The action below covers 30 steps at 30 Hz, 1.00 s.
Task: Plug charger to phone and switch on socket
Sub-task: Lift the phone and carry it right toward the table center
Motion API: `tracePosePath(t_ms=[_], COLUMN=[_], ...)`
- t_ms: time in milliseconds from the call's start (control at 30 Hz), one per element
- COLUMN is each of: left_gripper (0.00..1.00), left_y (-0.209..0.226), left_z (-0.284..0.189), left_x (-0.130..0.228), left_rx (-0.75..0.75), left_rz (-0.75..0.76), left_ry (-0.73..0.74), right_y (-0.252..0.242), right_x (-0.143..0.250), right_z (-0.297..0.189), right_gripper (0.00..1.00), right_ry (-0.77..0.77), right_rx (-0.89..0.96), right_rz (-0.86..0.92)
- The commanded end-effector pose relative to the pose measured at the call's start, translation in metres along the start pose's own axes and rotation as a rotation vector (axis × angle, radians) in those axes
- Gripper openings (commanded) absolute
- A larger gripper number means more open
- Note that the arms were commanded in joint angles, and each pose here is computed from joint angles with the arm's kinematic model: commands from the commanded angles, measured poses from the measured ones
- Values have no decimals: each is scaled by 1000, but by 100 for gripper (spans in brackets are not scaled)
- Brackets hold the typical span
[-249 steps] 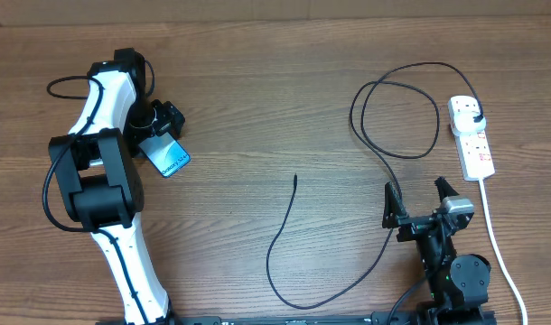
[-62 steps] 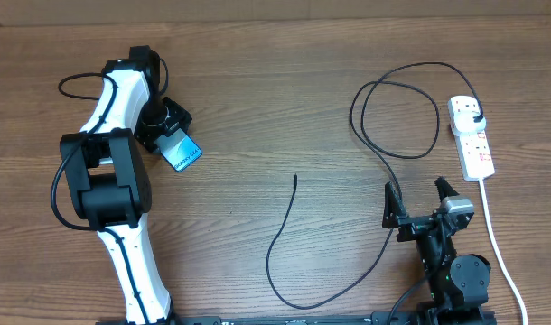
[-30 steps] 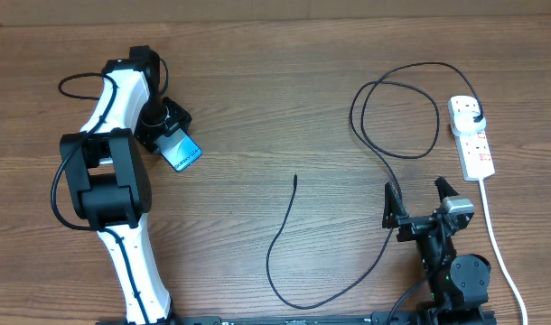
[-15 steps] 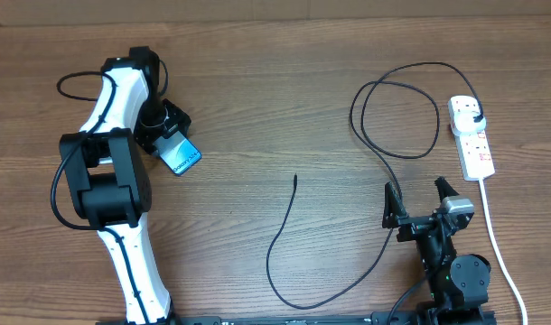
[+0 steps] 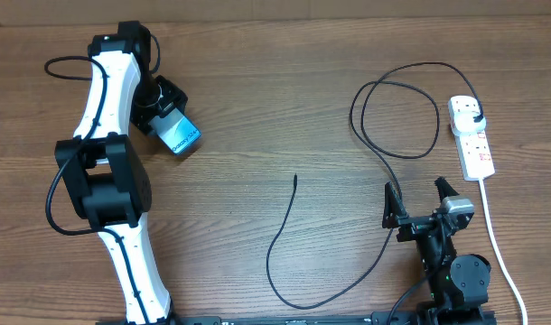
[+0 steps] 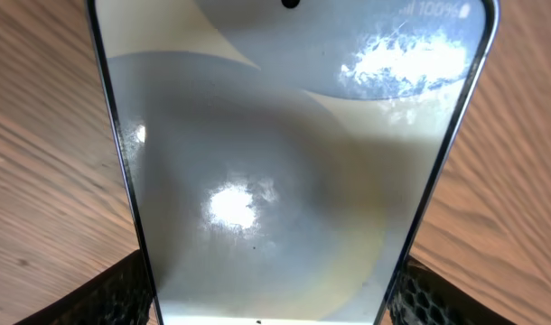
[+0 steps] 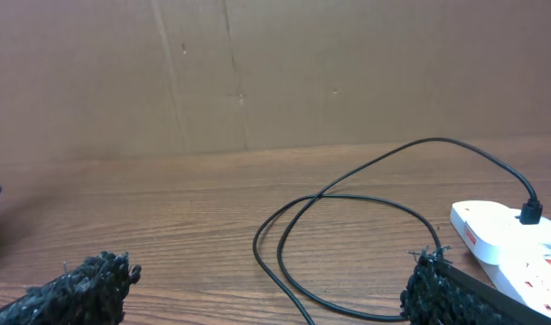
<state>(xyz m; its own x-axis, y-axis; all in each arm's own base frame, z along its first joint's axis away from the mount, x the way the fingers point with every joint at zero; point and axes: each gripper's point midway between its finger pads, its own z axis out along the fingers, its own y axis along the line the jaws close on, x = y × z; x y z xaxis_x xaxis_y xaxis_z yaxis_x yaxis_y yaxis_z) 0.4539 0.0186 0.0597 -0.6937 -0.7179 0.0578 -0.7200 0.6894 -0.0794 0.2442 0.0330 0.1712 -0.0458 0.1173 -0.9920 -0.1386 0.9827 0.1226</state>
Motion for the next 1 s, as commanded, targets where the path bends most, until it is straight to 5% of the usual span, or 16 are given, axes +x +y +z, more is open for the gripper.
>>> tracePosePath(t_ms=[0,300,967], left_gripper=[4,4,4], left_y=[-33,-78,-151], left_z=[-12,-38,-105], left_x=[18,67,195], left_rx=[158,441,745], left_rz=[8,8,124], left_ry=[98,386,893], right_y=[-1,-1,-1], right_x=[2,2,2], right_z=[0,0,0], right_gripper=[100,100,100], right_ry=[-4,-4,-4], right_rx=[5,5,5], right_rz=[-4,-5,-5])
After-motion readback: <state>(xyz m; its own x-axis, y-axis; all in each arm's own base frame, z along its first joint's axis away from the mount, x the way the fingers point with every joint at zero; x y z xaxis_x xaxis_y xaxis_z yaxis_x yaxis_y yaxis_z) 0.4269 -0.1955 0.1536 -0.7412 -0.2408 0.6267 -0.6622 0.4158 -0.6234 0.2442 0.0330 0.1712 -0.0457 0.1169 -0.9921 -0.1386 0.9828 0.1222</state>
